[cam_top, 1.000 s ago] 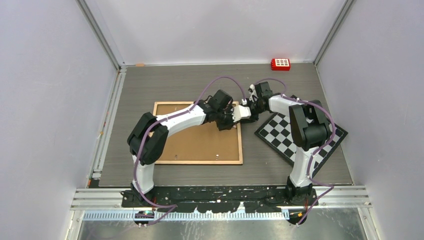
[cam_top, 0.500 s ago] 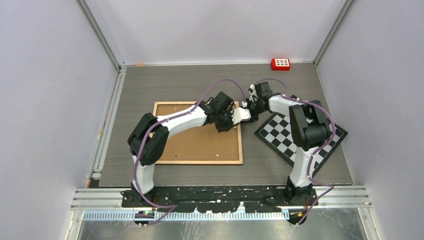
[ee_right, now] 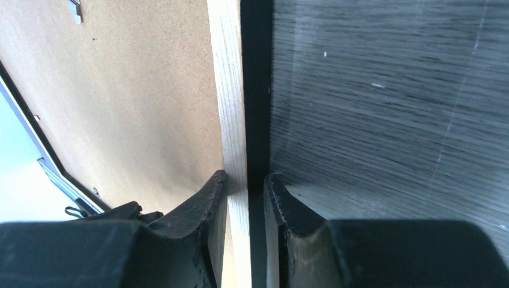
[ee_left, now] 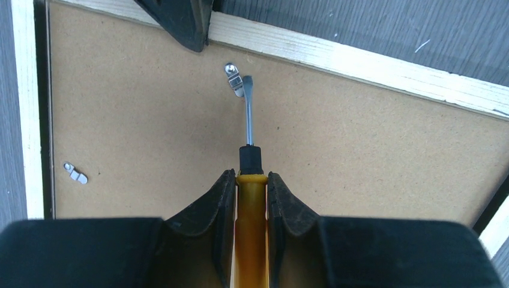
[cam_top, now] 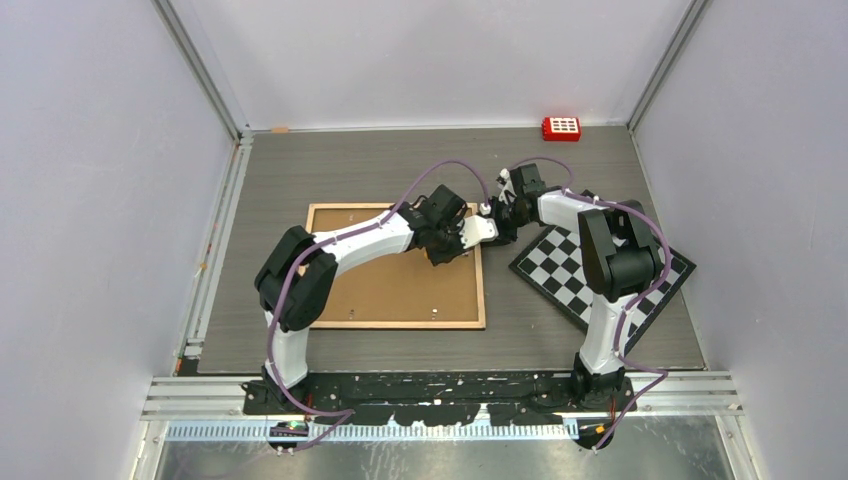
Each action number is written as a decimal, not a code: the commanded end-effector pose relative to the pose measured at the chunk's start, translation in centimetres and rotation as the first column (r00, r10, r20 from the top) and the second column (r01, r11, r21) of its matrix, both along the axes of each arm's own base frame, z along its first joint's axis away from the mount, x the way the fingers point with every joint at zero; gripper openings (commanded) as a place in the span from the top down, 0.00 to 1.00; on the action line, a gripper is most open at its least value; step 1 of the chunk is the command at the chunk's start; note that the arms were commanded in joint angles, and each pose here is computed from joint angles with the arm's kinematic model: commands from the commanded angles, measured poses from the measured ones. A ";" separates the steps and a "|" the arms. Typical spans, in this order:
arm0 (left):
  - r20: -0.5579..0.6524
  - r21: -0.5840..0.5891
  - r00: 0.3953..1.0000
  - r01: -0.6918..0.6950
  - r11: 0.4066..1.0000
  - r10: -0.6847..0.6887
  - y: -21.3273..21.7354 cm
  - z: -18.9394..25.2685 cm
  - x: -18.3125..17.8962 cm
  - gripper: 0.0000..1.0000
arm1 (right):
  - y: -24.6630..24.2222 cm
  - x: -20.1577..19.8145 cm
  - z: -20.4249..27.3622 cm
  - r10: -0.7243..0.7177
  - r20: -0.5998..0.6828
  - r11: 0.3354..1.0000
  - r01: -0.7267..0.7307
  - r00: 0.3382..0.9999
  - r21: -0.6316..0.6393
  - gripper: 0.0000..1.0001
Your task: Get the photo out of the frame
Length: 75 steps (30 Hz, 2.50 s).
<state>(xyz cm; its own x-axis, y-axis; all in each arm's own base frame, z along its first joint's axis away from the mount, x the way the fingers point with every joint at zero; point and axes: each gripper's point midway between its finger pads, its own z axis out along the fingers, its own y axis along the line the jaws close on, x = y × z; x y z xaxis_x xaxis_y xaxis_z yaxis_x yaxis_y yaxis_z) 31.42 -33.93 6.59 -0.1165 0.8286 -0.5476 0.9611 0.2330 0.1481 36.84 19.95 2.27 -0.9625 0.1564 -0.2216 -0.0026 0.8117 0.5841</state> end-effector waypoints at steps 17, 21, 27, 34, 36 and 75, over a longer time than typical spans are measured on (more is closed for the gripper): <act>0.042 -0.034 0.998 -0.051 0.998 0.053 0.8 3.0 0.1 1.00 | 0.0 0.0 0.2 -0.015 0.016 1.000 0.015 1.000 -0.003 0.96; 0.049 -0.075 0.997 -0.049 0.996 0.053 0.7 4.2 -0.3 1.00 | 0.0 0.1 1.0 -0.017 0.031 1.000 0.017 0.999 0.000 0.88; -0.018 -0.141 0.995 -0.097 0.985 0.096 1.4 6.7 -0.8 1.00 | 0.1 0.5 2.6 -0.023 0.063 1.000 0.023 0.998 0.012 0.66; -0.166 -0.280 0.972 -0.209 0.937 0.167 3.9 10.5 -1.3 1.00 | 0.3 0.7 6.0 -0.002 0.131 0.999 -0.002 0.991 0.034 0.47; -0.219 -0.323 0.958 -0.249 0.913 0.184 4.9 11.6 -1.4 1.00 | 0.3 0.5 7.2 0.022 0.159 0.999 -0.028 0.987 0.039 0.43; -0.281 -0.163 0.370 -0.928 0.336 0.886 41.9 7.7 0.8 1.00 | -1.1 -4.4 18.0 0.324 0.441 0.943 -0.323 0.837 -0.080 0.32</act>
<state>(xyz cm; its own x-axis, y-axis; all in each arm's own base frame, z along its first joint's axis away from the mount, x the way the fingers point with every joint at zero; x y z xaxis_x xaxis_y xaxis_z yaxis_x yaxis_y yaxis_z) 33.33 4.52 16.97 -0.7436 -0.1280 -0.6563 0.1184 0.9408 -0.3177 32.21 19.00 18.21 -0.8012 -0.1504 -0.5791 -0.4905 0.7195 0.4917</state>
